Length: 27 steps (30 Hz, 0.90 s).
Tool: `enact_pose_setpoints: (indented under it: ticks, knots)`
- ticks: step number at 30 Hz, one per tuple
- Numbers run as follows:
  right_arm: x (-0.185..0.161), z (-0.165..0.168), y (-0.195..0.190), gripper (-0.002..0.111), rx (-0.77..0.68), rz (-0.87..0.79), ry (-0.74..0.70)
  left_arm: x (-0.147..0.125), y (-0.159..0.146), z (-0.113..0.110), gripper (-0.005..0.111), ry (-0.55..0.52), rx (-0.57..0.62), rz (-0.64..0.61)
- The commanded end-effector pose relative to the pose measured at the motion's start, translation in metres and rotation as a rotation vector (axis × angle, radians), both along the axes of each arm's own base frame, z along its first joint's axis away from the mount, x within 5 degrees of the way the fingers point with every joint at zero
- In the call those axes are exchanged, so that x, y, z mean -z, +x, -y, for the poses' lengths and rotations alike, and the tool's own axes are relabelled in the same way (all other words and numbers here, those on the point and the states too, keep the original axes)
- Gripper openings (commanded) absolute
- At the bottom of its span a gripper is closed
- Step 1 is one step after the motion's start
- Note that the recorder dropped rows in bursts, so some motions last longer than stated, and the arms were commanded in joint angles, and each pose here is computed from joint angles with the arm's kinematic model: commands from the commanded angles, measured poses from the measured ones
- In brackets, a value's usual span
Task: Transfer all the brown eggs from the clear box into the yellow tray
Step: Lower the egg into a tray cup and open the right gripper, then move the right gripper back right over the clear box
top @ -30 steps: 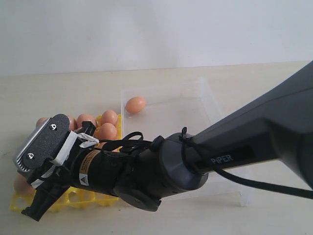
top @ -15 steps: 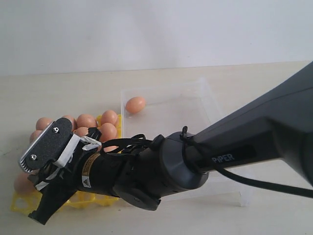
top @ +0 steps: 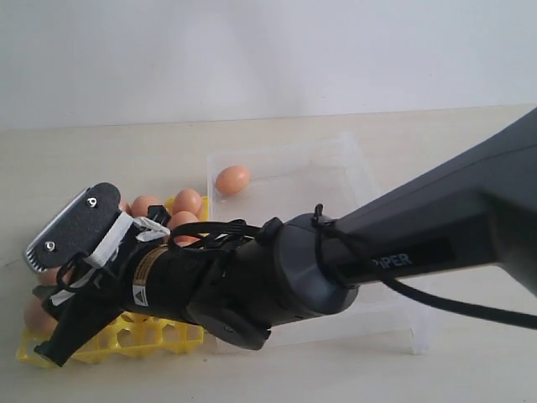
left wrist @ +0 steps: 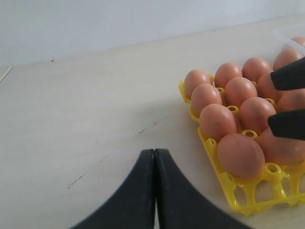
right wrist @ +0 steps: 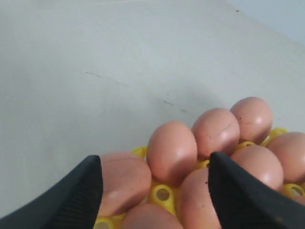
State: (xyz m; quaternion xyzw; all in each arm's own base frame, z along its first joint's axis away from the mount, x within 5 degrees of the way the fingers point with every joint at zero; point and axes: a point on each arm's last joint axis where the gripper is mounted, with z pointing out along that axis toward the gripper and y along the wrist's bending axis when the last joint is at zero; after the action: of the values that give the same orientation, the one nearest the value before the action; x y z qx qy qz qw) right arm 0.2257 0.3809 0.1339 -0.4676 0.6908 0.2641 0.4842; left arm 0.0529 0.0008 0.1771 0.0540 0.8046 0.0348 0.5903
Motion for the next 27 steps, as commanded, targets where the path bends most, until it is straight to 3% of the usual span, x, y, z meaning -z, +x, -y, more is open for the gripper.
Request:
enact_pose_setpoints:
  ticks: [1,6,12,22,27]
  knots:
    - [-0.029,0.002,0.005,0.062,0.078,-0.015,0.101,-0.002,0.0,0.0,0.0,-0.006,0.004,0.016]
    - [-0.056,0.014,0.012,0.059,0.175,-0.074,0.138,-0.002,0.0,0.0,0.0,-0.006,0.004,0.016]
    - [-0.066,0.038,0.022,0.049,0.226,-0.158,-0.023,-0.002,0.0,0.0,0.0,-0.006,0.004,0.016]
    - [-0.069,0.085,0.044,0.001,0.281,-0.263,-0.26,-0.002,0.0,0.0,0.0,-0.006,0.004,0.016]
    - [-0.058,0.101,0.042,0.006,0.291,-0.384,-0.397,-0.002,0.0,0.0,0.0,-0.006,0.004,0.016]
